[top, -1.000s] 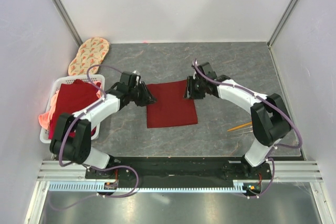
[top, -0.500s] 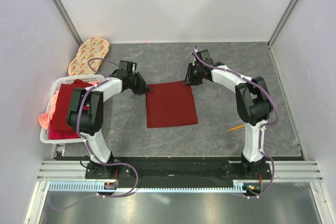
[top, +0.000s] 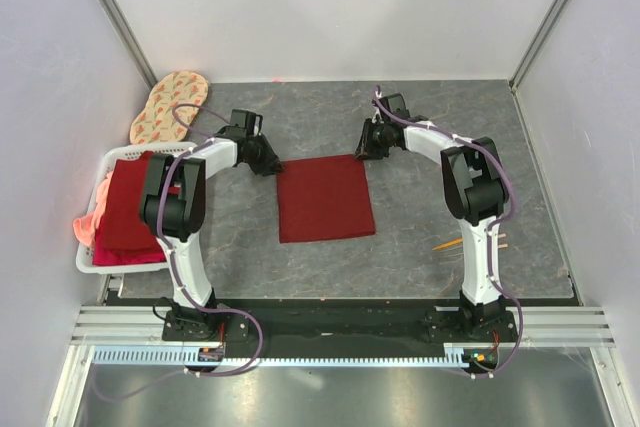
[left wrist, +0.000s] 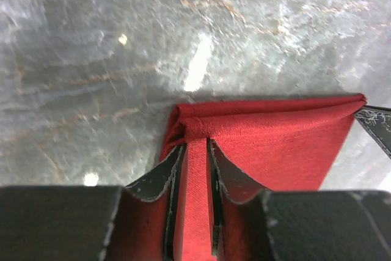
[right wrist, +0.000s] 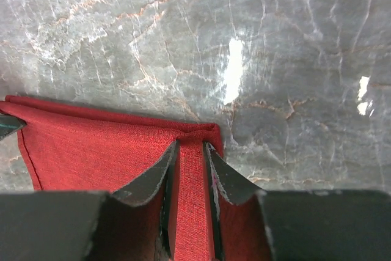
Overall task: Fold the napkin into a case and place the utensils inside
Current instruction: Smooth out the square-folded napkin at the center of the board.
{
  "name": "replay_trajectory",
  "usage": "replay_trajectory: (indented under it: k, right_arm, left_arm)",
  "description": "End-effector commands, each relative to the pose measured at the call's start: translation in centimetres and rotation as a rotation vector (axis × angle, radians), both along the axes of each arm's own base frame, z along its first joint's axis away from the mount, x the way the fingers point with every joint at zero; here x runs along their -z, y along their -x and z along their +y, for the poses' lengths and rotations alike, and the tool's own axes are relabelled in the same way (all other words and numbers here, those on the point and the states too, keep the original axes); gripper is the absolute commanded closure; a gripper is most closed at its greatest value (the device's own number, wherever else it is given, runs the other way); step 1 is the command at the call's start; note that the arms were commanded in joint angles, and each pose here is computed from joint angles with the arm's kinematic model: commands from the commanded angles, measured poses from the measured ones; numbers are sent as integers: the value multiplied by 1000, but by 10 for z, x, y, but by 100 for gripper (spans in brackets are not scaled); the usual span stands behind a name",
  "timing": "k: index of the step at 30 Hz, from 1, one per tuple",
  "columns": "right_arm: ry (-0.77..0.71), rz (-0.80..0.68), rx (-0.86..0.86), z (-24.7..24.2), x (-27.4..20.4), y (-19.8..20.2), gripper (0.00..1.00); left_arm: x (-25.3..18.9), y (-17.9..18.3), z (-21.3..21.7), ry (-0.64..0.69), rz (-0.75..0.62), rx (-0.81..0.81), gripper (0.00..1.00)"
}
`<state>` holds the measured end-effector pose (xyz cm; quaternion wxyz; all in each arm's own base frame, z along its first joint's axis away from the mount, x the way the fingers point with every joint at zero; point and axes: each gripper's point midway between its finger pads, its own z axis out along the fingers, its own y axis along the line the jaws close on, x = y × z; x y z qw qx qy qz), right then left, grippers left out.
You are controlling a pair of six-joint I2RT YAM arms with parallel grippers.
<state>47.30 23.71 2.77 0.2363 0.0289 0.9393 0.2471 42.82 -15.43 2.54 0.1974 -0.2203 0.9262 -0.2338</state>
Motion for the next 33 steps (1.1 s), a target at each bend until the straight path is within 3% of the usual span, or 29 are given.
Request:
replay_trajectory:
  k: [1,11,17,26,33]
  right_arm:
    - [-8,-63,-47,5,-12,-16,72]
    - [15,-136,-37,0,-63,-16,68]
    - [9,-124,-31,3,-63,-9,67]
    - [-43,-109,-39,19,-51,-15,70]
    - [44,-122,-26,7,-29,-26,70]
  left_arm:
    - [-8,-17,10,-75,-58,34,75]
    - [-59,-18,-12,58,-125,57,74]
    - [-82,-14,-27,97,-157,73,74]
    - [-53,-21,-41,102,-104,93,75]
    - [-25,-41,-41,98,-56,111,74]
